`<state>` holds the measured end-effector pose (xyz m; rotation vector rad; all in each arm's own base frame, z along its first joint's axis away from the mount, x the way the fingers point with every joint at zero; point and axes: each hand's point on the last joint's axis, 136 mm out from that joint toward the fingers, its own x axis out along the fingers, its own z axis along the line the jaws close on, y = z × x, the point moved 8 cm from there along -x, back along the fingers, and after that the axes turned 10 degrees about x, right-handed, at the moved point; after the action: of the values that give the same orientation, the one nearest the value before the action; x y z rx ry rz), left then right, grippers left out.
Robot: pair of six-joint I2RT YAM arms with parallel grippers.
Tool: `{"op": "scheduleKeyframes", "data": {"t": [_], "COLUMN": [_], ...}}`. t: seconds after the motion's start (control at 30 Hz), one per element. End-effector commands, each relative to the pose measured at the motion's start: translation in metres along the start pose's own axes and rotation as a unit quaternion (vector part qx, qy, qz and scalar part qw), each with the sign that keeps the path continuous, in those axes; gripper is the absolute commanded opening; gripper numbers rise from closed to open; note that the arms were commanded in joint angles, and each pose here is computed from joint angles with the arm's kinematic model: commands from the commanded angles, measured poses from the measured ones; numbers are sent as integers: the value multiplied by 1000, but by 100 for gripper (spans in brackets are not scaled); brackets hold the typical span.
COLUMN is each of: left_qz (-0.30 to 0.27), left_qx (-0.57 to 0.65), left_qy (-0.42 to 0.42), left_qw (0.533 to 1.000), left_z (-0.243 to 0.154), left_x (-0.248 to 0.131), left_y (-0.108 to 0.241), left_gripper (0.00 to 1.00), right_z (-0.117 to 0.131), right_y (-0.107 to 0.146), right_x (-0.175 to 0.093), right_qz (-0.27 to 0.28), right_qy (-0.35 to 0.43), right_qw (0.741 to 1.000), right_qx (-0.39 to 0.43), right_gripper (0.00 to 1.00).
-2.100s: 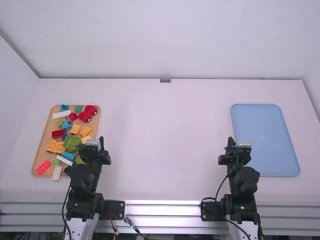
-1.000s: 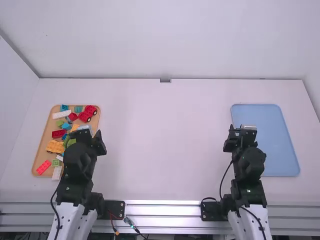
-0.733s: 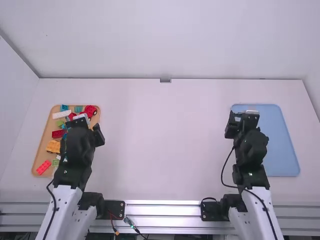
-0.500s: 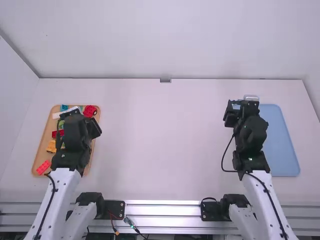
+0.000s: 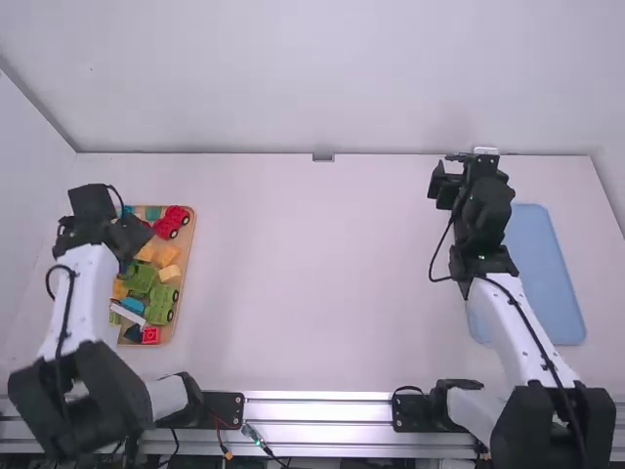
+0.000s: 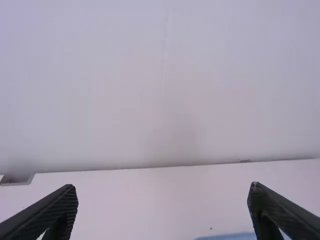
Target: Assemble lego blocks to make yellow taxi
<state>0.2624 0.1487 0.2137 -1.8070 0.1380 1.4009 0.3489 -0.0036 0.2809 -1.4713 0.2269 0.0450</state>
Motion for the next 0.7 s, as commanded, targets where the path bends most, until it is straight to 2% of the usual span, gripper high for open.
{"op": "scheduleKeyframes", "data": {"t": [0.0,0.13,0.27,0.4,0.43,0.53,0.67], "left_qz": [33,95,143,160,166,179,176], "left_qx": [-49,-78,-115,-134,-140,-168,-161], "left_qy": [-17,-61,-63,-39,-32,-63,-60], "left_qw": [998,991,981,977,976,968,969], "left_z": [10,27,44,54,58,68,68], "left_x": [16,47,75,88,92,97,105], "left_y": [-22,-39,-42,-38,-34,-21,-13], "left_gripper": [92,95,98,100,95,92,93], "right_z": [3,5,6,6,6,6,6], "right_y": [-14,-14,-14,-15,-15,-15,-14], "right_x": [10,21,30,33,34,34,34], "right_qz": [-16,-15,-14,-15,-15,-15,-15], "right_qy": [5,7,9,10,10,10,10], "right_qw": [1000,1000,1000,1000,1000,1000,1000], "right_qx": [-2,-3,-4,-4,-5,-4,-5], "right_gripper": [92,95,98,99,99,99,99]}}
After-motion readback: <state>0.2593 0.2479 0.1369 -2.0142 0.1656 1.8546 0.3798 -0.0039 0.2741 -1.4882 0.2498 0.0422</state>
